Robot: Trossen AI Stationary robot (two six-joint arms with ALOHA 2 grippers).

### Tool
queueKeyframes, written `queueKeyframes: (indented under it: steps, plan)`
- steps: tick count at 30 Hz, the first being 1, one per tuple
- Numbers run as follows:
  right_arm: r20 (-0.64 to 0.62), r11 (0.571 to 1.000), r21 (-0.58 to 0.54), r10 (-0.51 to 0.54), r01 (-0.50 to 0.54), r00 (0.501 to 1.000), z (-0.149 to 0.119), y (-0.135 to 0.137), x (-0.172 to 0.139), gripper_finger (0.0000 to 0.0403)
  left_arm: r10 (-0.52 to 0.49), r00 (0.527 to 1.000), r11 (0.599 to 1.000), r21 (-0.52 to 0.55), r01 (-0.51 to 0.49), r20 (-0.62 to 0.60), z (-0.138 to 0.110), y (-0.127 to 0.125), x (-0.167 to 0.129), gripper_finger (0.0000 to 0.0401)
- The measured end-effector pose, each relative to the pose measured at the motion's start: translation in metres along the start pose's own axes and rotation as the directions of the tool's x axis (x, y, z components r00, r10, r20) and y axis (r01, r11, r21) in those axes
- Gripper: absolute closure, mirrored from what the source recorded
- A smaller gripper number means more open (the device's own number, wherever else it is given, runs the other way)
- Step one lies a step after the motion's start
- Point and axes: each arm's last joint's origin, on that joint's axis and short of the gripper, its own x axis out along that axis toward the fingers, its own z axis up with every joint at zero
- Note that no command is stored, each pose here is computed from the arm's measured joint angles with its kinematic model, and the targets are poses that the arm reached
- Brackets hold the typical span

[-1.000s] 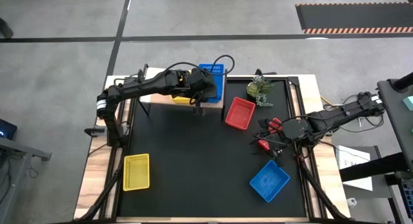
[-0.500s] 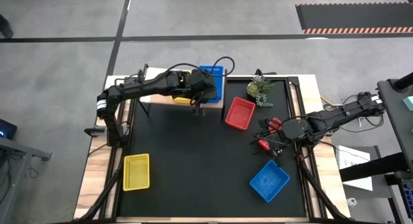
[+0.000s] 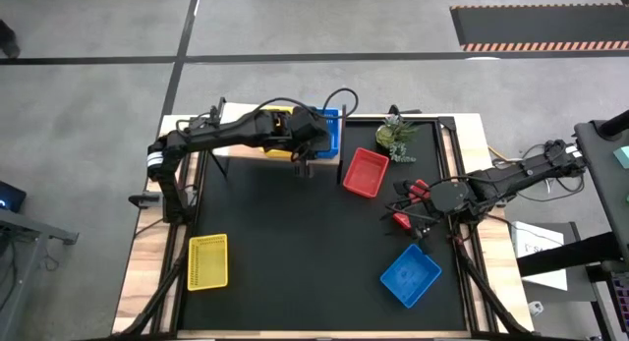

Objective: Stack baskets on shelf by color
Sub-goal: Put the left red bin on the shelf

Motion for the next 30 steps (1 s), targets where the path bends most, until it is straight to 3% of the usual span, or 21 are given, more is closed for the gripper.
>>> queueKeyframes:
  steps: [14,18,23,30]
  plan:
    - [-0.012,1.0,0.009,0.002,-0.002,1.0,-0.001,0.0,0.0,0.0232,0.01,0.999,1.0,-0.016,-0.01,0.036,0.0,0.002,-0.021,0.0339]
    - [-0.027,1.0,0.031,0.005,-0.004,1.0,-0.003,0.0,0.0,0.0232,-0.014,0.998,0.995,-0.095,0.02,0.069,0.002,-0.006,-0.031,0.0339]
    - [-0.027,0.999,0.033,0.004,-0.003,1.0,-0.003,0.0,0.0,0.0232,-0.134,0.983,0.989,-0.047,0.141,0.122,0.007,-0.038,-0.04,0.0339]
    - [-0.016,0.999,0.033,0.002,-0.001,1.0,-0.002,0.0,0.0,0.0232,-0.227,0.957,0.973,0.08,0.216,0.178,0.016,-0.096,-0.043,0.034]
